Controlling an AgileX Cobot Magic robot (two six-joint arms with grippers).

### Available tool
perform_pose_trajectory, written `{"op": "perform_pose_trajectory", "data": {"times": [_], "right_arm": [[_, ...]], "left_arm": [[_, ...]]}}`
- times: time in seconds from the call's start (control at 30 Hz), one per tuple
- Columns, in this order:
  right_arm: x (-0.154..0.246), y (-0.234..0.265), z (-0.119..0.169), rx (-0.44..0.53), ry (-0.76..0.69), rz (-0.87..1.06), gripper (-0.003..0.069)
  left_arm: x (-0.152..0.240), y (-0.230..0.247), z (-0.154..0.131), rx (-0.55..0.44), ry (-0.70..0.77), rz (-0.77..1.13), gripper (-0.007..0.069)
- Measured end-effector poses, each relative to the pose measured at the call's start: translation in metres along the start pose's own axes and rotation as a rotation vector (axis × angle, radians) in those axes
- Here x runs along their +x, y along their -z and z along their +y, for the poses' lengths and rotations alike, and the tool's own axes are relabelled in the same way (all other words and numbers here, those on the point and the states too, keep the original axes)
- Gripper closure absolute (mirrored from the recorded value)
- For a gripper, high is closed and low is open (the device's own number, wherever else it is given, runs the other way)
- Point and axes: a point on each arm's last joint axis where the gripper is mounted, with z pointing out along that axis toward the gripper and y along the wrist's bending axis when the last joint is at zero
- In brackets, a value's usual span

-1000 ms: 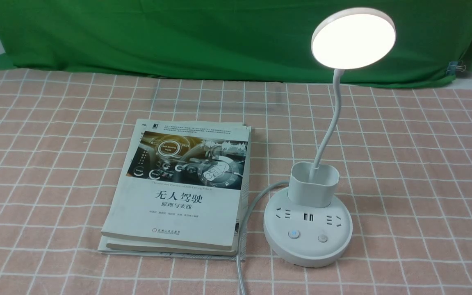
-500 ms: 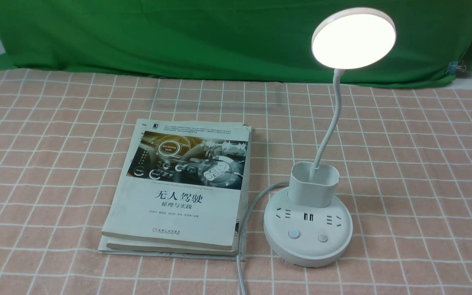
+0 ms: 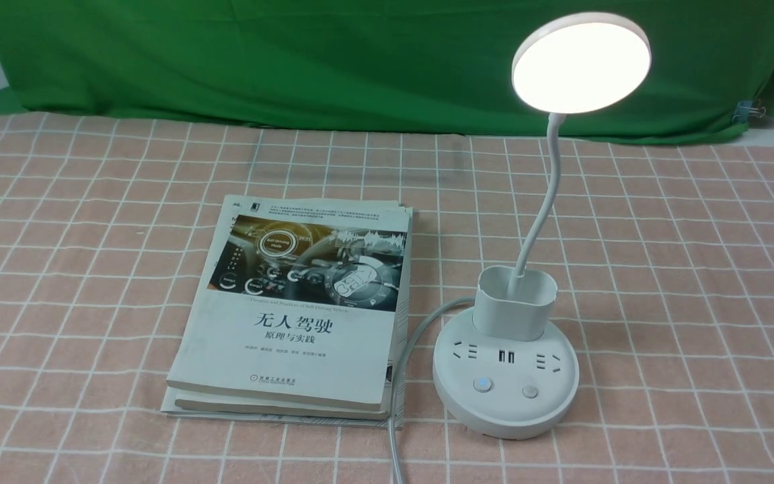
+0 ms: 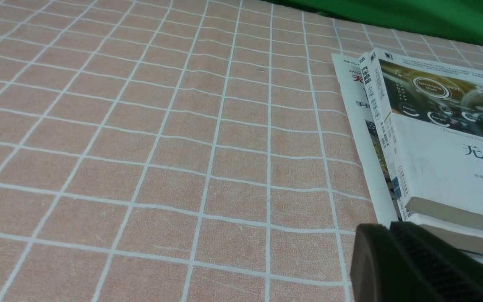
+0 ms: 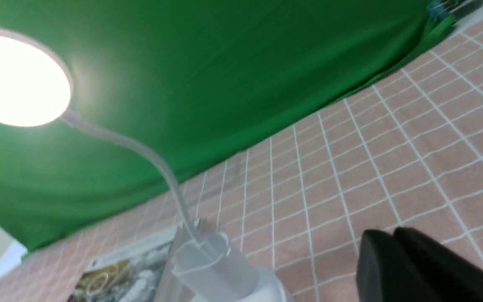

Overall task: Turn off the table lamp on the pink coffee tablecloth by hand.
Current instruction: 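Press the power button on the lamp base to turn the lamp off with the right gripper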

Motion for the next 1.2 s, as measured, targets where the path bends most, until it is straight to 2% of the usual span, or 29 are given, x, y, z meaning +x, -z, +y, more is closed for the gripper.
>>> {"op": "perform_pose_trajectory", "data": {"times": [0.1, 0.13, 0.17, 0.23, 0.3, 0.4, 0.57, 0.73, 0.9, 1.2], "right_arm": [[-0.025, -0.001, 0.022, -0.008, 0.122, 0.138, 0.0616], [-0.033, -0.004, 0.031, 0.005, 0.184, 0.251, 0.0616], [-0.036, -0.005, 0.033, 0.001, 0.185, 0.253, 0.0616], [-0.050, -0.022, 0.049, 0.044, 0.285, 0.528, 0.0616], [-0.058, -0.037, 0.059, 0.071, 0.341, 0.694, 0.0616], [-0.059, -0.066, 0.063, 0.112, 0.402, 0.930, 0.0616], [-0.042, -0.114, 0.065, 0.123, 0.466, 1.161, 0.0619], [-0.008, -0.149, 0.092, 0.050, 0.559, 1.288, 0.0619], [0.025, -0.182, 0.116, 0.015, 0.623, 1.309, 0.0619], [0.054, -0.227, 0.123, 0.012, 0.626, 1.260, 0.0619]], "left_arm": [[0.000, 0.000, 0.000, 0.000, 0.000, 0.000, 0.0619], [0.000, 0.000, 0.000, 0.000, 0.000, 0.000, 0.0619], [0.000, 0.000, 0.000, 0.000, 0.000, 0.000, 0.0619], [0.000, 0.000, 0.000, 0.000, 0.000, 0.000, 0.0619], [0.000, 0.000, 0.000, 0.000, 0.000, 0.000, 0.0619], [0.000, 0.000, 0.000, 0.000, 0.000, 0.000, 0.0619], [0.000, 0.000, 0.000, 0.000, 0.000, 0.000, 0.0619], [0.000, 0.000, 0.000, 0.000, 0.000, 0.000, 0.0619], [0.000, 0.000, 0.000, 0.000, 0.000, 0.000, 0.0619], [0.000, 0.000, 0.000, 0.000, 0.000, 0.000, 0.0619]]}}
